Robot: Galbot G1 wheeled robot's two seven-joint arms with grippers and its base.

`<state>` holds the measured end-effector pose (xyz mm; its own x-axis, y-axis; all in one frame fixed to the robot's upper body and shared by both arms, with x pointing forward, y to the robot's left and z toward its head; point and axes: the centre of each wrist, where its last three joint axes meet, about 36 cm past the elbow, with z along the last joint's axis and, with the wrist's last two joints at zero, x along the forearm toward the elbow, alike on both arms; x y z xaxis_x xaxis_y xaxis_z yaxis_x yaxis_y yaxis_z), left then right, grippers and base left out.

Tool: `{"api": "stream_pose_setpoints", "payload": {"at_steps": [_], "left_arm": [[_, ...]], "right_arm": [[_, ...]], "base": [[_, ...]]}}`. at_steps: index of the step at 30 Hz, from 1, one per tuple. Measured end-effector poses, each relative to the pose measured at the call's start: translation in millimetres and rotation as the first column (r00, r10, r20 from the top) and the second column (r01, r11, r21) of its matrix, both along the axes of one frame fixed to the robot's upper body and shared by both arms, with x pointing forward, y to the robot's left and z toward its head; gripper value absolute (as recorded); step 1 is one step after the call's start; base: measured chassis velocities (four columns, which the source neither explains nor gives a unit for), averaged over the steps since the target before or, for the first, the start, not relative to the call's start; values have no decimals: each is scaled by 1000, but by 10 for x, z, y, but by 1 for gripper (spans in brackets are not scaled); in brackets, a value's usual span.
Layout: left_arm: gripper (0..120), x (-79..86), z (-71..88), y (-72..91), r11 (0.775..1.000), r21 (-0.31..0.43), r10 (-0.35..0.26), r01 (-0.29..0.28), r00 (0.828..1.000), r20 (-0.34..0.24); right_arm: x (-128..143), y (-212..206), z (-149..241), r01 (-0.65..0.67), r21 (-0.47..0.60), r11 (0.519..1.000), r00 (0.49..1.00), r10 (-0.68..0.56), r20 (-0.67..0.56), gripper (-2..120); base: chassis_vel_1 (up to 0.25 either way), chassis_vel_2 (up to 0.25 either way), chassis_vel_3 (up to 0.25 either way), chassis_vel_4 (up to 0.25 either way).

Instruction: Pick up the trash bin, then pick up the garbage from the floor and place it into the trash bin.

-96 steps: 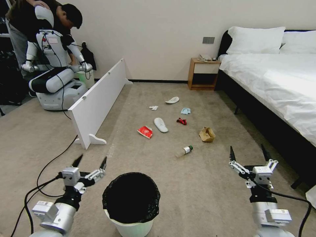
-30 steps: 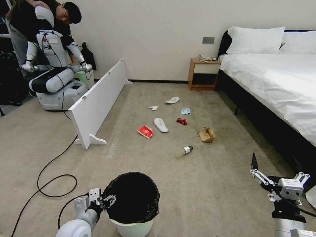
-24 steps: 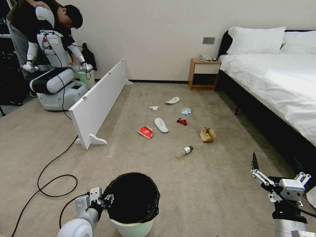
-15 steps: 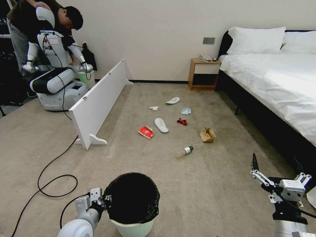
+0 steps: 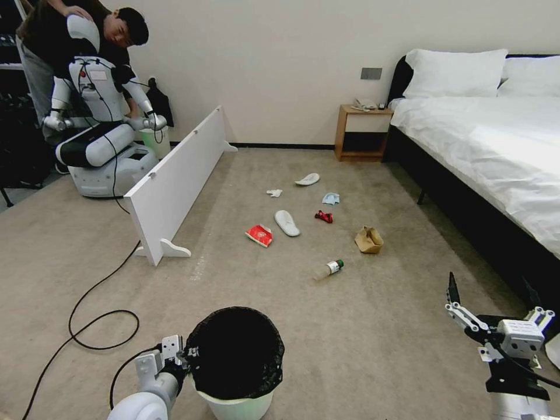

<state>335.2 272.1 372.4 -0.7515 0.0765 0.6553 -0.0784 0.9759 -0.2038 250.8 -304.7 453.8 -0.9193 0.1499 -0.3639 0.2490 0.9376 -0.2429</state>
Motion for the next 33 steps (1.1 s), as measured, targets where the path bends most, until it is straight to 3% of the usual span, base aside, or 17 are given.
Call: {"api": "stream_pose_setpoints", "payload": {"at_steps": [3,6,7,11,12,14,15,17,18,20,27,33], "left_arm": [[4,-91,105,42,1000,-7,0,0,1000,23],[3,-216,366,129,1000,-24,4,-1,994,113],[3,-216,366,129,1000,-24,4,-1,994,113],[3,-396,785,220,1000,-24,7,-2,970,242],[3,-396,785,220,1000,-24,7,-2,970,242],[3,-486,993,250,1000,-17,22,-18,958,286],[3,-486,993,250,1000,-17,22,-18,958,286],[3,-591,1204,285,999,-15,38,-35,949,314],[3,-591,1204,285,999,-15,38,-35,949,314],[3,-709,1390,331,998,5,52,-56,944,326],[3,-884,1601,372,996,17,74,-85,937,340],[3,-948,1687,394,991,17,118,-135,915,385]], "right_arm": [[16,-9,-5,0,-2,1000,1000,0,2,100],[39,-75,-46,-23,-22,999,1000,23,-6,100],[39,-75,-46,-23,-22,999,1000,23,-6,100],[45,-157,-122,-21,-34,999,999,20,-34,100],[45,-157,-122,-21,-34,999,999,20,-34,100],[32,-171,-163,-16,-28,999,998,14,-56,100],[32,-171,-163,-16,-28,999,998,14,-56,100],[17,-170,-220,-10,-5,1000,997,10,-72,100],[17,-170,-220,-10,-5,1000,997,10,-72,100],[-7,-150,-260,-10,40,999,996,13,-90,100],[-93,-130,-235,-22,75,997,991,32,-134,100],[-142,-112,-214,-43,67,997,989,52,-137,100]], "base": [[0,0,0,0],[0,0,0,0],[0,0,0,0],[0,0,0,0],[0,0,0,0],[0,0,0,0],[0,0,0,0],[0,0,0,0],[0,0,0,0],[0,0,0,0],[0,0,0,0],[0,0,0,0]]}}
